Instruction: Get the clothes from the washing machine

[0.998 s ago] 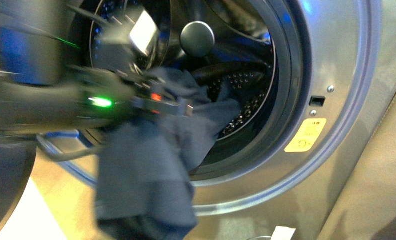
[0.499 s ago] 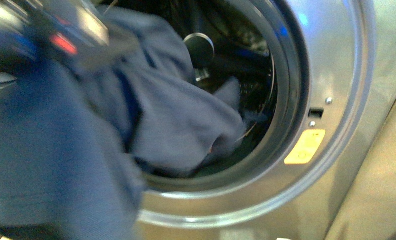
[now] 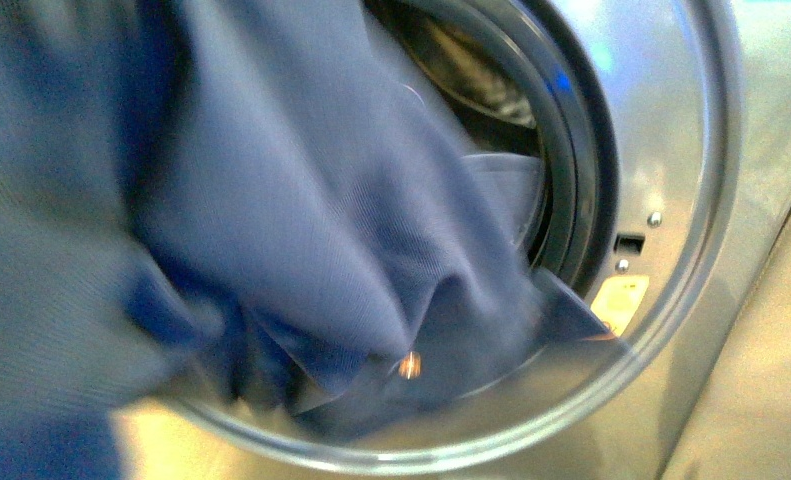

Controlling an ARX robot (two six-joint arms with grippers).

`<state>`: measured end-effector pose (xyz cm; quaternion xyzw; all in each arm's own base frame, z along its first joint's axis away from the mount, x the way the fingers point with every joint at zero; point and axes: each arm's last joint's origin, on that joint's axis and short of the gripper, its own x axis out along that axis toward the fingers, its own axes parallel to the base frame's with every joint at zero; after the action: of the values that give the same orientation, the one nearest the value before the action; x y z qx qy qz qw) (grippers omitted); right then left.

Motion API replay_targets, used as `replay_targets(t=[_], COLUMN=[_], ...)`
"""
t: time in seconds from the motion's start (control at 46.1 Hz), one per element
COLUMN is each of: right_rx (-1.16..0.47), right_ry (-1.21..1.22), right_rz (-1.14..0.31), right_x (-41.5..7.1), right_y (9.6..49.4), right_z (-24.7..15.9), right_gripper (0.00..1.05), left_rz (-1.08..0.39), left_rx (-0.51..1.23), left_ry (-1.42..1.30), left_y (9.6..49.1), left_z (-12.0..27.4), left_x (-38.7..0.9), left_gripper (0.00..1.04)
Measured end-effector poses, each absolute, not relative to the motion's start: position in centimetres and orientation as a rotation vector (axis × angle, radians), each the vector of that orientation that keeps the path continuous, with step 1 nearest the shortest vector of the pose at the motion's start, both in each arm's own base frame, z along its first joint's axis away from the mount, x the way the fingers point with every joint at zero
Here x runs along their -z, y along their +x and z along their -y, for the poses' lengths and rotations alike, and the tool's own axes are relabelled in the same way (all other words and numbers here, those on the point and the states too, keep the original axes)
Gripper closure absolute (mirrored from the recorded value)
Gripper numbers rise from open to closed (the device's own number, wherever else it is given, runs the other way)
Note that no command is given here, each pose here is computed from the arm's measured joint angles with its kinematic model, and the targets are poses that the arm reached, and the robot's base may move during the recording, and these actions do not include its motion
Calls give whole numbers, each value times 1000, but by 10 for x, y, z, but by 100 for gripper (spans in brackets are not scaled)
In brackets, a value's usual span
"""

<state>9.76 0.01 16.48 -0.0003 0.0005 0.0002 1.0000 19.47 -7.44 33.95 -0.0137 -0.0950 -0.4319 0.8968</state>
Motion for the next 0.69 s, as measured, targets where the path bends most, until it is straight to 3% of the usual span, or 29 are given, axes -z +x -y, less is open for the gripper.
replay_targets(t=[0.694], right_rx=[0], right_ry=[0], right_rz=[-1], right_x=[-165], right_y=[98], right_z=[0], right_gripper=[8], left_rz=[417], left_rx=[1015], left_ry=[16], left_y=[197], left_z=[114], left_x=[-455], left_gripper=[98])
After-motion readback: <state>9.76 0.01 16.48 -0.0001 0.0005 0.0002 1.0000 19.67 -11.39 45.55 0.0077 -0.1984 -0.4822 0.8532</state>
